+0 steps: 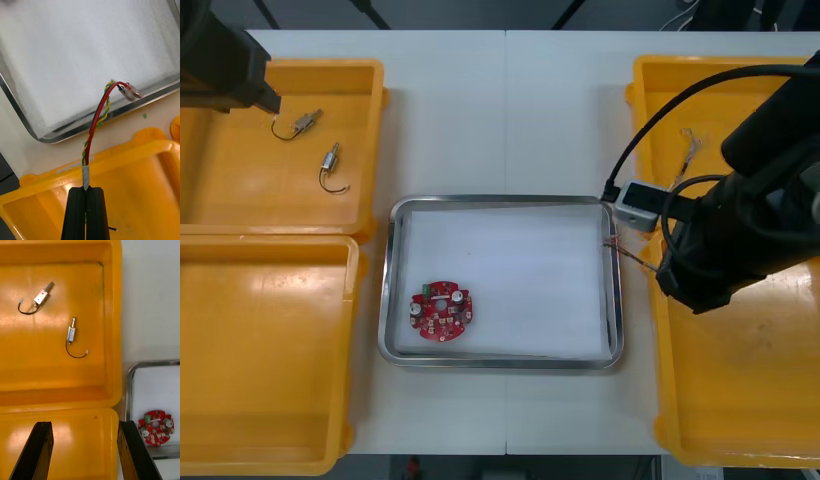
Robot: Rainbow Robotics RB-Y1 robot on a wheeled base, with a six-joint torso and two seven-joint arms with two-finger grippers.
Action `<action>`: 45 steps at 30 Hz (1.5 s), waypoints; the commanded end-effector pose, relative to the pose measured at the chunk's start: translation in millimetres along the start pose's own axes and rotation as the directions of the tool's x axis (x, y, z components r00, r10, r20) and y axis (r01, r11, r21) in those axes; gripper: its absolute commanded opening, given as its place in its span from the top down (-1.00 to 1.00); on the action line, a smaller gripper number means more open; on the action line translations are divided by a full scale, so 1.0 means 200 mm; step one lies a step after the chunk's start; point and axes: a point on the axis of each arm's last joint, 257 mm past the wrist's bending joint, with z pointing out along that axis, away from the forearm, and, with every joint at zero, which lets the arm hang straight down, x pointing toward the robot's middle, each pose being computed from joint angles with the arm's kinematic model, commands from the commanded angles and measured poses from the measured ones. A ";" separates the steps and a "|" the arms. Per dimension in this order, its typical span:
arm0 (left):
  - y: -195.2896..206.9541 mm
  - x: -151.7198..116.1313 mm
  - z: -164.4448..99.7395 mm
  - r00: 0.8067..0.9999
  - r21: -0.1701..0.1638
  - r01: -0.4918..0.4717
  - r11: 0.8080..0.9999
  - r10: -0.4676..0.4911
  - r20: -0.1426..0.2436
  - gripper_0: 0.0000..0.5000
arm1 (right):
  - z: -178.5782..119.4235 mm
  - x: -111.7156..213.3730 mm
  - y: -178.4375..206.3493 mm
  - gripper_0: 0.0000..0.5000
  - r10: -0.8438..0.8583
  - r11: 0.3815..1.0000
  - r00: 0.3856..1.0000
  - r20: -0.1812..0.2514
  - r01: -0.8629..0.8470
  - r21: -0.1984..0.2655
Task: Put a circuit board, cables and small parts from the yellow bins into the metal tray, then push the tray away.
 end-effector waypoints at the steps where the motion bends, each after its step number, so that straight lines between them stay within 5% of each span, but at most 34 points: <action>1: 0.18 -0.25 -0.10 0.986 -0.058 -0.110 0.992 0.116 0.122 -1.00 | 0.01 -0.20 0.12 1.00 -0.153 0.988 0.988 0.031 0.153 0.014; 13: 0.49 -0.55 -0.03 0.943 -0.139 -0.189 0.972 0.219 0.251 -1.00 | 0.23 -0.42 0.34 1.00 -0.306 0.951 0.952 0.020 0.307 -0.036; 18: 0.60 -0.63 0.00 0.920 -0.168 -0.224 0.960 0.265 0.288 -1.00 | 0.35 -0.48 0.40 1.00 -0.376 0.926 0.926 0.031 0.377 -0.023; 25: 0.59 -0.72 0.12 0.879 -0.158 -0.311 0.937 0.347 0.328 -1.00 | 0.50 -0.48 0.43 1.00 -0.515 0.857 0.857 0.011 0.515 -0.017; 33: 0.47 -0.75 0.38 0.790 -0.192 -0.500 0.845 0.535 0.298 -1.00 | 0.64 -0.44 0.45 1.00 -0.576 0.818 0.817 -0.038 0.576 -0.019; 39: 0.40 -0.78 0.53 0.726 -0.218 -0.585 0.781 0.624 0.289 -1.00 | 0.69 -0.48 0.45 1.00 -0.569 0.822 0.821 -0.032 0.569 -0.010; 40: 0.39 -0.78 0.54 0.720 -0.218 -0.594 0.775 0.632 0.287 -1.00 | 0.70 -0.48 0.45 0.94 -0.570 0.821 0.821 -0.032 0.570 -0.009; 45: 0.35 -0.75 0.59 0.672 -0.219 -0.662 0.716 0.697 0.250 -1.00 | 0.69 -0.51 0.43 -0.37 -0.572 0.820 0.819 -0.032 0.573 0.016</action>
